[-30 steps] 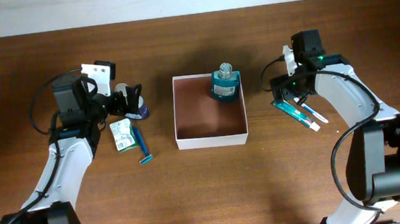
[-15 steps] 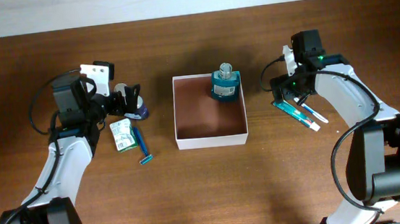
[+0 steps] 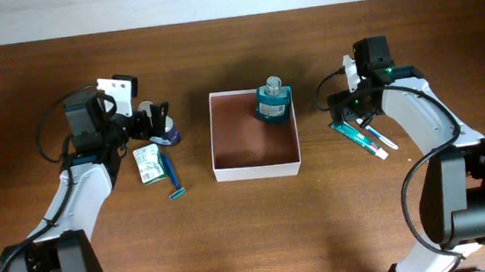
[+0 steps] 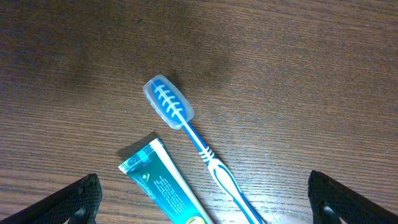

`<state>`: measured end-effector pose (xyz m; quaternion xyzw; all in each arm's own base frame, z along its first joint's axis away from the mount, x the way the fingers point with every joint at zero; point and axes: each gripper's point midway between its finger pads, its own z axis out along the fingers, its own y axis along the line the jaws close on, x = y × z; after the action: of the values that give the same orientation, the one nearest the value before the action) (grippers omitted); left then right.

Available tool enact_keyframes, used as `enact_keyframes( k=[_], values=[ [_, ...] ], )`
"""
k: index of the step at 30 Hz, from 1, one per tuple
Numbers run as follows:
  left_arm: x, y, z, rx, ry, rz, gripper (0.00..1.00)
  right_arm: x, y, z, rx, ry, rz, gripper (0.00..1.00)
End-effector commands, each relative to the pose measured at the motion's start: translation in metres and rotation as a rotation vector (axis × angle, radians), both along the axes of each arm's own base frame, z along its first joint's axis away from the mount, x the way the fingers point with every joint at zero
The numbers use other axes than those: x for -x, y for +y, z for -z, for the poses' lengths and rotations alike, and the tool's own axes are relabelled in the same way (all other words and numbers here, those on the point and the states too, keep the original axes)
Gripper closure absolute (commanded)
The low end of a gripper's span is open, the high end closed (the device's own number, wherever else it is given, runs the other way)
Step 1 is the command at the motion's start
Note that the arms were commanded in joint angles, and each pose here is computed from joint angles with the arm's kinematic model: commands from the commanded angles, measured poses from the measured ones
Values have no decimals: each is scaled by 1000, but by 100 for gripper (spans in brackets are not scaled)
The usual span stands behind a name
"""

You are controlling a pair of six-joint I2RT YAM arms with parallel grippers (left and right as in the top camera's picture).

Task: Pack container
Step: 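Close the left gripper on the soap bottle pump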

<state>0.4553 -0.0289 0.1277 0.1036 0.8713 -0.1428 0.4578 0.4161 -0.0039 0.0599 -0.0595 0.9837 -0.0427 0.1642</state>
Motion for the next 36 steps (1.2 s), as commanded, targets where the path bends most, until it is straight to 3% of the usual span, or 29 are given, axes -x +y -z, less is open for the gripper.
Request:
enact_keyframes(
  k=[1,13,15,17,18,19,36],
  values=[
    [0,13,7,-13,7,-22,0,1,-3,-5,9,-11,3,1],
    [2,15,5,14,5,-5,4,1,-3,-5,9,-11,3,1],
    [2,15,5,14,4,-5,10,1,-3,-5,9,-11,3,1],
    [2,15,4,13,1,-5,24,1,-3,-5,9,-11,3,1],
    [1,15,4,13,-2,-5,37,1,-3,-5,9,-11,3,1],
    [1,15,3,13,-3,-5,40,1,-3,-5,9,-11,3,1],
    [4,2,-37,41,-106,55,62,1,-3,-5,9,-11,3,2]
  ],
)
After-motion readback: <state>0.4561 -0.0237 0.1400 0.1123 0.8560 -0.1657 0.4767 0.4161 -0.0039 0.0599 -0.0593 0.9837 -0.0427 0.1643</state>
